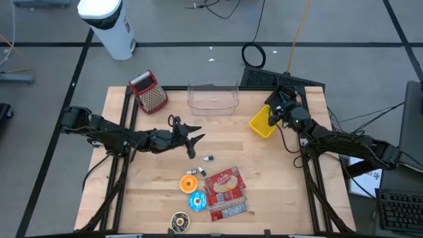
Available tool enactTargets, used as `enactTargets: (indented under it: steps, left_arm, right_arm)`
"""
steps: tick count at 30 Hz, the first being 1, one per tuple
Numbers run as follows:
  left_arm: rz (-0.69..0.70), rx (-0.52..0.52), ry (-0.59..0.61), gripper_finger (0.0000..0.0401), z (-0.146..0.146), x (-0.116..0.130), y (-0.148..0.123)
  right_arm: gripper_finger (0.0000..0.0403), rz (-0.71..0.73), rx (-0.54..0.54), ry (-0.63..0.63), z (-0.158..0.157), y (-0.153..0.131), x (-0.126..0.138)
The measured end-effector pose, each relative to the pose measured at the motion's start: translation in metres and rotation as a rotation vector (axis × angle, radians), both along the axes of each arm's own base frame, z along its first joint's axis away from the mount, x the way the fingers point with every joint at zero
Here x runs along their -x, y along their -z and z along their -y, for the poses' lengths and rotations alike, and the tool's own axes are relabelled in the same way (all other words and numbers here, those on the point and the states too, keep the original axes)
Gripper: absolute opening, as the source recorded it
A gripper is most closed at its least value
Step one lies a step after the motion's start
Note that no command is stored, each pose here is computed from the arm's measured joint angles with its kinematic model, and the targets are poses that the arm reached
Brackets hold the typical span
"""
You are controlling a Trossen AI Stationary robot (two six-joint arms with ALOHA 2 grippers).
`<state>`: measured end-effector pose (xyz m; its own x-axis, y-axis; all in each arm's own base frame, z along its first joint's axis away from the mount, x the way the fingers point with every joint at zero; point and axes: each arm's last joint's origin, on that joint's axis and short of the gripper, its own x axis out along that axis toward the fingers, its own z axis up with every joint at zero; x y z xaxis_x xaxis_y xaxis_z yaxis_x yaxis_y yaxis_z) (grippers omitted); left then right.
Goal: Pick & Place Food Item
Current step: Put the top green food coloring bottle into the black bin
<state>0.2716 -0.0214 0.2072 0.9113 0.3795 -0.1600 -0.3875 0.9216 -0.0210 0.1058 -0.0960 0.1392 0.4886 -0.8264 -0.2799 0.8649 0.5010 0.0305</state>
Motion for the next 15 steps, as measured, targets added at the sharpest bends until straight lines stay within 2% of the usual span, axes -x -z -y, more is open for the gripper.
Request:
enactTargets:
  steps: [6,10,15]
  left_arm:
    - [-0.099,0.102,0.240,0.0161,0.013,-0.001,0.014]
    - [-0.160,0.159,0.269,0.0161,0.024,-0.005,0.032]
    - [-0.259,0.144,0.263,0.0161,0.034,-0.017,0.058]
  right_arm:
    - [0.0192,0.069,0.029,-0.185,-0.002,-0.007,-0.006]
    - [0.0195,0.145,0.054,-0.311,-0.004,-0.014,-0.009]
    - [0.0195,0.223,0.054,-0.429,-0.007,-0.020,-0.012]
